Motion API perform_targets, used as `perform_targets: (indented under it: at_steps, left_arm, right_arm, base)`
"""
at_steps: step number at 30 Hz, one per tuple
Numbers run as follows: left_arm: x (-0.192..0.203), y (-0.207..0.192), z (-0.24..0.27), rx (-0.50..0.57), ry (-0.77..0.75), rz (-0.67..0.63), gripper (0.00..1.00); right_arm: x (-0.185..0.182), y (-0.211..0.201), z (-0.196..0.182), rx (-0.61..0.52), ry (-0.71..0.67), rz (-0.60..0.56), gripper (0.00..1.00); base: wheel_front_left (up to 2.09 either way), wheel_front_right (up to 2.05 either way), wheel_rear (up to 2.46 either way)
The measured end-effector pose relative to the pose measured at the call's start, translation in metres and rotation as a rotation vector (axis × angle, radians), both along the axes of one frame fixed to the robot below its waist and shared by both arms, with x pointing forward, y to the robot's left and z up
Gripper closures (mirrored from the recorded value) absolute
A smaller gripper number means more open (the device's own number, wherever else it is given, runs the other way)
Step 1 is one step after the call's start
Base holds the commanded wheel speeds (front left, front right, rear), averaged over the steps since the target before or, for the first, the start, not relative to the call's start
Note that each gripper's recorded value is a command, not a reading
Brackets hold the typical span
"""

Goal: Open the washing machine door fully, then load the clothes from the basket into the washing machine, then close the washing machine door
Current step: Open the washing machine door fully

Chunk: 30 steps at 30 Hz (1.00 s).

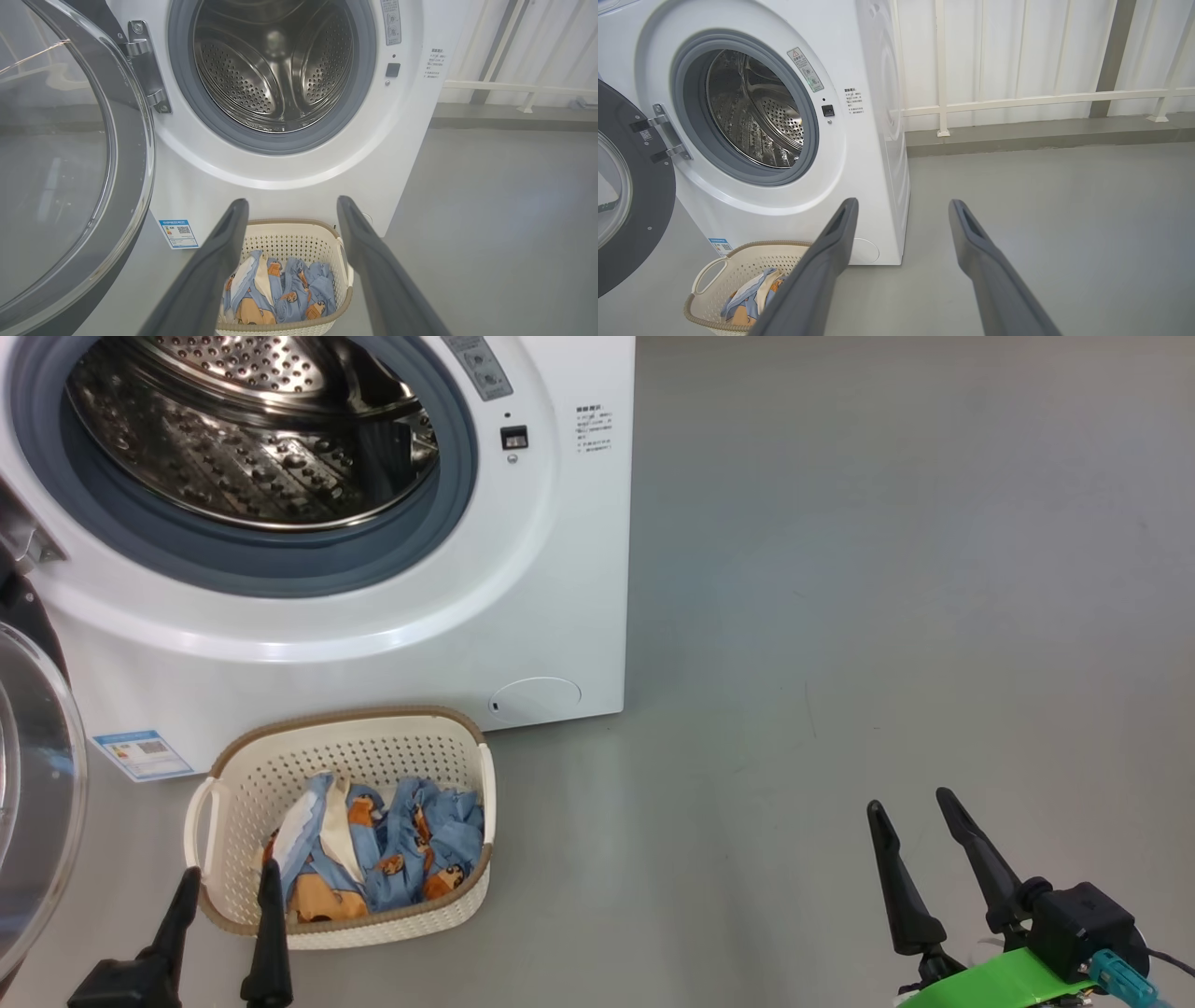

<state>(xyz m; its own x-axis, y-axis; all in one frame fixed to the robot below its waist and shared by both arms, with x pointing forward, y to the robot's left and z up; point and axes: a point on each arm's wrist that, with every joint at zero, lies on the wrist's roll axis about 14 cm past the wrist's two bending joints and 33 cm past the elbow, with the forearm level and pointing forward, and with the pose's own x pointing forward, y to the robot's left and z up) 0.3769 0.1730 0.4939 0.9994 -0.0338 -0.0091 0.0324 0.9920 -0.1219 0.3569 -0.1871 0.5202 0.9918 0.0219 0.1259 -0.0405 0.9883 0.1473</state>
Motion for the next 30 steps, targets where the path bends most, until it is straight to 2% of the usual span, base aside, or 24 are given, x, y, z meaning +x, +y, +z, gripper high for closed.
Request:
perform_targets:
  at_steps: [30]
  left_arm:
    - [0.0016,0.0084,-0.0057,-0.007,0.007,0.035,0.00]
  right_arm:
    - [0.0019,0.0022,-0.0016,0.000,0.005,0.007,0.00]
  base:
    - [0.01,-0.01,0.00]
